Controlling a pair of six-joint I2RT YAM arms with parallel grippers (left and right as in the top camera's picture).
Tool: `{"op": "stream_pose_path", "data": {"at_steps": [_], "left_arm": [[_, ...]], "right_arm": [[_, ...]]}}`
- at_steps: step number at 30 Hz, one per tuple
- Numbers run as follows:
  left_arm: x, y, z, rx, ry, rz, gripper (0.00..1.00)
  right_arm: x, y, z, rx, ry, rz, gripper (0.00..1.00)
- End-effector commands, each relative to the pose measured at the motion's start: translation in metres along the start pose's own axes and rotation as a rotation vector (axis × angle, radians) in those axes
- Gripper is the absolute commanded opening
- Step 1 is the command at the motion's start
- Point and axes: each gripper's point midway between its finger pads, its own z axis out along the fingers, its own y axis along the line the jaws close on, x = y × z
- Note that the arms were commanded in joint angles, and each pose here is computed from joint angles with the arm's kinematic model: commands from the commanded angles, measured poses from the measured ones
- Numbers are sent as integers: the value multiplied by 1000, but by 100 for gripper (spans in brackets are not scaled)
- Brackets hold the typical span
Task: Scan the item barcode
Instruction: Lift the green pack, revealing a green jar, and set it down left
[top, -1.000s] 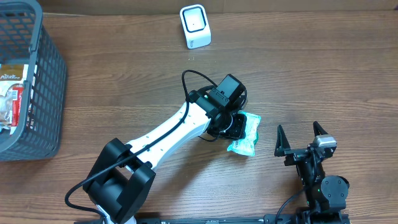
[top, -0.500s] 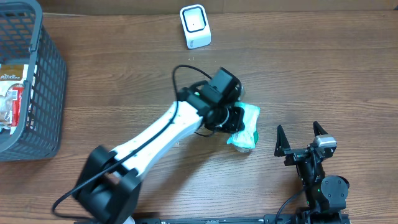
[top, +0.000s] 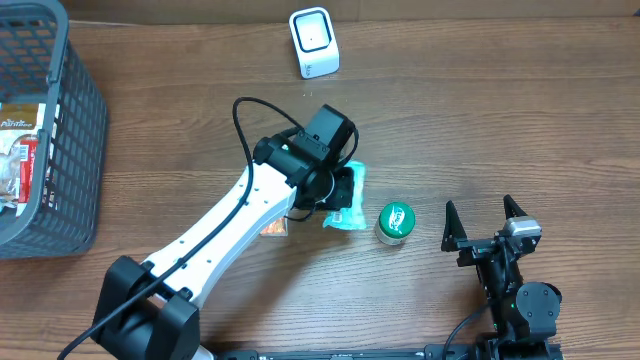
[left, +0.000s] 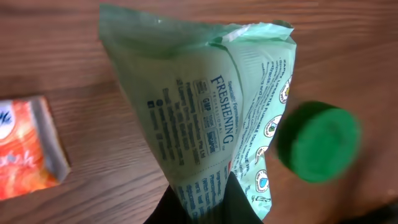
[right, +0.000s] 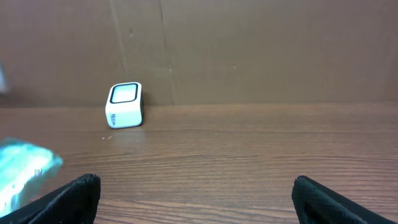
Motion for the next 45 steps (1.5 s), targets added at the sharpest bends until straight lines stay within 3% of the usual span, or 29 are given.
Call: {"op": "stream_pose_path", "data": {"at_steps": [1,14,37,40,42,45], "left_arm": [[14,20,29,-90,35,-89,4],[43,12,80,-24,130,-112,4],[50,-12,88,11,121,-108,5],[51,-12,88,11,122,-107,10],[51,-13,88,14,125,-107,25],[51,-18,86,49,143,-86,38]], "right_arm": [[2,-2,0,10,-3,-4,100],[2,-2,0,10,-3,-4,100],[2,-2,0,10,-3,-4,100],[2,-2,0,10,-3,-4,100],[2,-2,0,10,-3,-4,100],[2,-2,0,10,-3,-4,100]]}}
